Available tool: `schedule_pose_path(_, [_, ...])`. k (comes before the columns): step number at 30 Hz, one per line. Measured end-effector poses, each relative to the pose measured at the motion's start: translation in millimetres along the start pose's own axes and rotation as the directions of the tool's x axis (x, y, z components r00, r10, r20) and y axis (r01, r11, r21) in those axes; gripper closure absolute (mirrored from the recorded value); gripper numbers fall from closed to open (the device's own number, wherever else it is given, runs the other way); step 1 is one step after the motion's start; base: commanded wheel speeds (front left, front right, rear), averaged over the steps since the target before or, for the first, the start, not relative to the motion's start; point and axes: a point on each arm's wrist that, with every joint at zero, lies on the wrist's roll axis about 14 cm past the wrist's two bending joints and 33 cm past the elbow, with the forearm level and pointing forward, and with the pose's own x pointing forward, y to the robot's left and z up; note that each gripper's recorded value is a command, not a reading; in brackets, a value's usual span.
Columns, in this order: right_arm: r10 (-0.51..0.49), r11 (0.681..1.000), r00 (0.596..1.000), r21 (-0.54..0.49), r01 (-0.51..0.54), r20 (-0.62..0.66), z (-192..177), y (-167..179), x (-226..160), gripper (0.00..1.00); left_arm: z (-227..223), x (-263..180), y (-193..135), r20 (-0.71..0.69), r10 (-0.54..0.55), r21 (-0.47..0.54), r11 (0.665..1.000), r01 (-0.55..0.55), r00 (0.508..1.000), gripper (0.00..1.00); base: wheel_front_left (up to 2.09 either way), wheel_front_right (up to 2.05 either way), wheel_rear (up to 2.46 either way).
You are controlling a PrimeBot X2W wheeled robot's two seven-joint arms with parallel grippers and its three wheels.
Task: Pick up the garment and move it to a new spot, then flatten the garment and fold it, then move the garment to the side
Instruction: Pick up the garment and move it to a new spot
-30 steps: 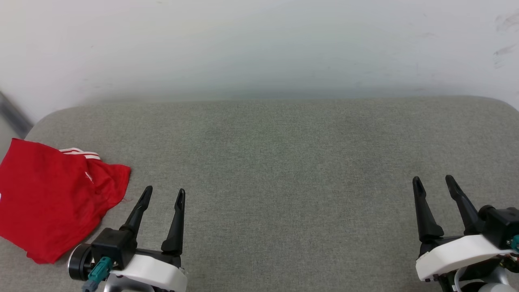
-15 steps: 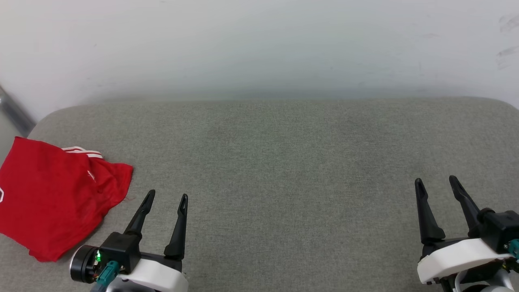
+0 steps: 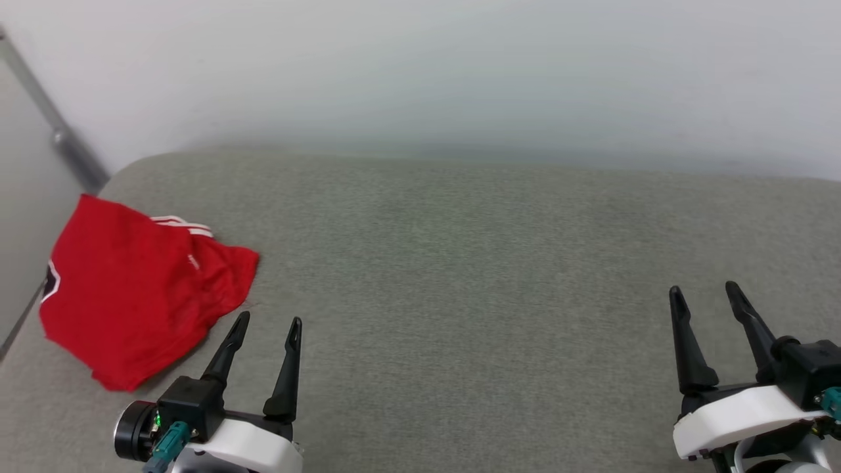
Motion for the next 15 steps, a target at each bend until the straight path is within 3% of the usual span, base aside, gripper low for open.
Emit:
schedule_pose_path(7, [0.120,0.993,0.993,0.003,-0.120,-0.009,-2.8,39.7,15.9,0.00,3.3,-23.7,34.0,0.002,0.121,0.000,0.993,-0.121,0.993,0.00,0.00,0.00,0.00])
schedule_pose_path(15, [0.320,0.947,0.947,0.016,-0.320,-0.014,-4.7,111.0,36.3,0.00,15.4,-75.5,92.3,0.021,0.330,0.042,0.943,-0.331,0.944,0.00,0.00,0.00,0.00])
